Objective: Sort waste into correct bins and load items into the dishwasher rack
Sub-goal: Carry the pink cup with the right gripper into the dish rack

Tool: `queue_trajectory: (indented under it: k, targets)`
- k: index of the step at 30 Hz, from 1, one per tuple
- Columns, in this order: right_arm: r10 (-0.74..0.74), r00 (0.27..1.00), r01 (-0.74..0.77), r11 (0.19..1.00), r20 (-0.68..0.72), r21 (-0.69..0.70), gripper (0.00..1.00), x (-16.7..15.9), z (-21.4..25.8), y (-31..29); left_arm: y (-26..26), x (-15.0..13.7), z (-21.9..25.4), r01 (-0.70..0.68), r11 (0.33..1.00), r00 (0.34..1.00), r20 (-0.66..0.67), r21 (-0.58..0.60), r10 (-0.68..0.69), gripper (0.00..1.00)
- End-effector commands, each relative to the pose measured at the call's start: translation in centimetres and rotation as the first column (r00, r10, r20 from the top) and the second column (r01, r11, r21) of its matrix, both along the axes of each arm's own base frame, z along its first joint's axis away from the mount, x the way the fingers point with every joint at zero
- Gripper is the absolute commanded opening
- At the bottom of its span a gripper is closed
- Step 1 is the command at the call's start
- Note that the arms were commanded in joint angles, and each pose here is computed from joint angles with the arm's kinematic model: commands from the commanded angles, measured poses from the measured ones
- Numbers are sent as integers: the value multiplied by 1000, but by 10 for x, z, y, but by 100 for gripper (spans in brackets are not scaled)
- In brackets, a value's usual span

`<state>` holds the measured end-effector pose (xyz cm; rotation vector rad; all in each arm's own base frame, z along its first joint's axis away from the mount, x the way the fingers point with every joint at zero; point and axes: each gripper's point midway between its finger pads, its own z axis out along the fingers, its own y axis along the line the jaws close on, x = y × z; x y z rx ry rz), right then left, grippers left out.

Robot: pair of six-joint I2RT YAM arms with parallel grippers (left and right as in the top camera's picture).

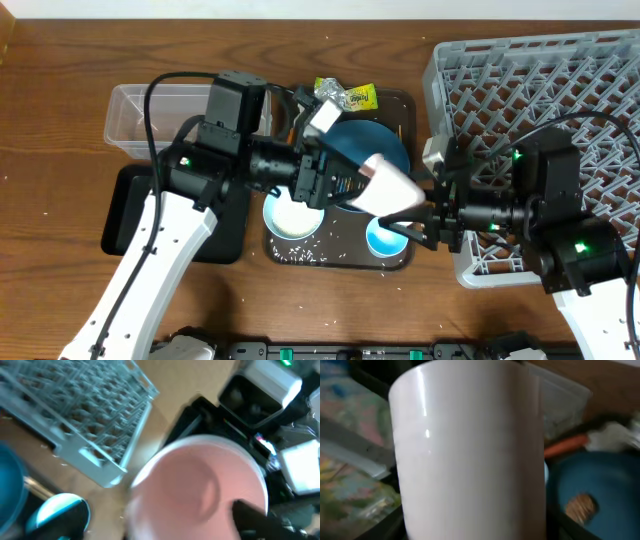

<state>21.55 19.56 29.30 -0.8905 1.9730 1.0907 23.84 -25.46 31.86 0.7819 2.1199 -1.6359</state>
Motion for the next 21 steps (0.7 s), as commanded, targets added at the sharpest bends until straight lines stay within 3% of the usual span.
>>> queue_trajectory:
  k: [1, 3, 5, 10, 18, 21]
  targets:
    - [-464, 885, 447, 872, -44, -200, 46, 53, -26, -62, -2, -6, 9, 28, 999, 1000, 11, -26, -27, 98]
    - [-634, 771, 599, 753, -56, -271, 50, 66, -38, -96, -2, -6, 9, 28, 999, 1000, 12, -26, -27, 98]
    - [-797, 601, 741, 585, -64, -328, 49, 75, -47, -137, -2, -6, 9, 28, 999, 1000, 12, -26, -28, 98]
    - [-953, 294, 882, 300, -71, -364, 48, 77, -53, -209, -2, -6, 9, 28, 999, 1000, 12, -26, -28, 98]
    - [-972, -106, 927, -20, -211, -374, 44, 56, -61, -287, -2, -6, 9, 28, 999, 1000, 13, -26, -28, 98]
    - [-942, -164, 921, -40, -292, -387, 45, 52, -70, -297, -2, -6, 9, 28, 999, 1000, 13, -26, -28, 98]
